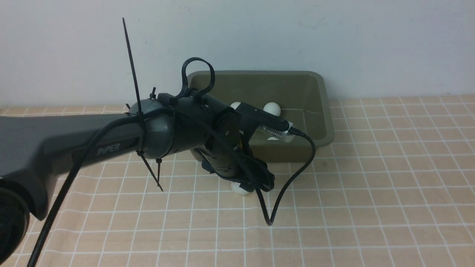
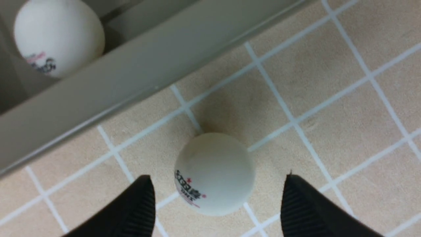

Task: Put the table tennis balls into the box on the light coffee tablecloth.
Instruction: 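Reach for and grasp a ping pong ball on the table beside the basket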

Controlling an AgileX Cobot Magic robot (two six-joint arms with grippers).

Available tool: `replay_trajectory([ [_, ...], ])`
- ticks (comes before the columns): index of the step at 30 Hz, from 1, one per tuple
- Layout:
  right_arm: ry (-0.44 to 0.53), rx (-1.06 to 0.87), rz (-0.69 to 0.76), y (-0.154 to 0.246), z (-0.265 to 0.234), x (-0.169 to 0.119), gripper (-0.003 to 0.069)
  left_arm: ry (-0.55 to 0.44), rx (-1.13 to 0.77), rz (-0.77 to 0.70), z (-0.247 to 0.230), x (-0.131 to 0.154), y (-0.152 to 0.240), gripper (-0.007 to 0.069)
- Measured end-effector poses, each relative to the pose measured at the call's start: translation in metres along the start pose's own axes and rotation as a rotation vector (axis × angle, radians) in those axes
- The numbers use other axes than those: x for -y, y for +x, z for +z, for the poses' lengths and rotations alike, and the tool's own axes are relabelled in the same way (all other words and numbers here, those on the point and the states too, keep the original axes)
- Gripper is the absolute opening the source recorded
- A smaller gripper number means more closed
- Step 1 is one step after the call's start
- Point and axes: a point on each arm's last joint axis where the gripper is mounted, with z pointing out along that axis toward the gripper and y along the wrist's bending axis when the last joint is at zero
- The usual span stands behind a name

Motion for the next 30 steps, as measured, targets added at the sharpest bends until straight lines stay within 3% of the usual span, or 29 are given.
replay_trajectory([
  [26,-0.012,0.004,-0.008,0.000,0.000,-0.001,0.0389,0.003,-0.002,0.012,0.030,0.001,0.004,0.0423],
  [30,-0.012,0.004,-0.008,0.000,0.000,-0.001,0.0389,0.000,-0.009,0.016,0.030,0.000,0.005,0.0327],
])
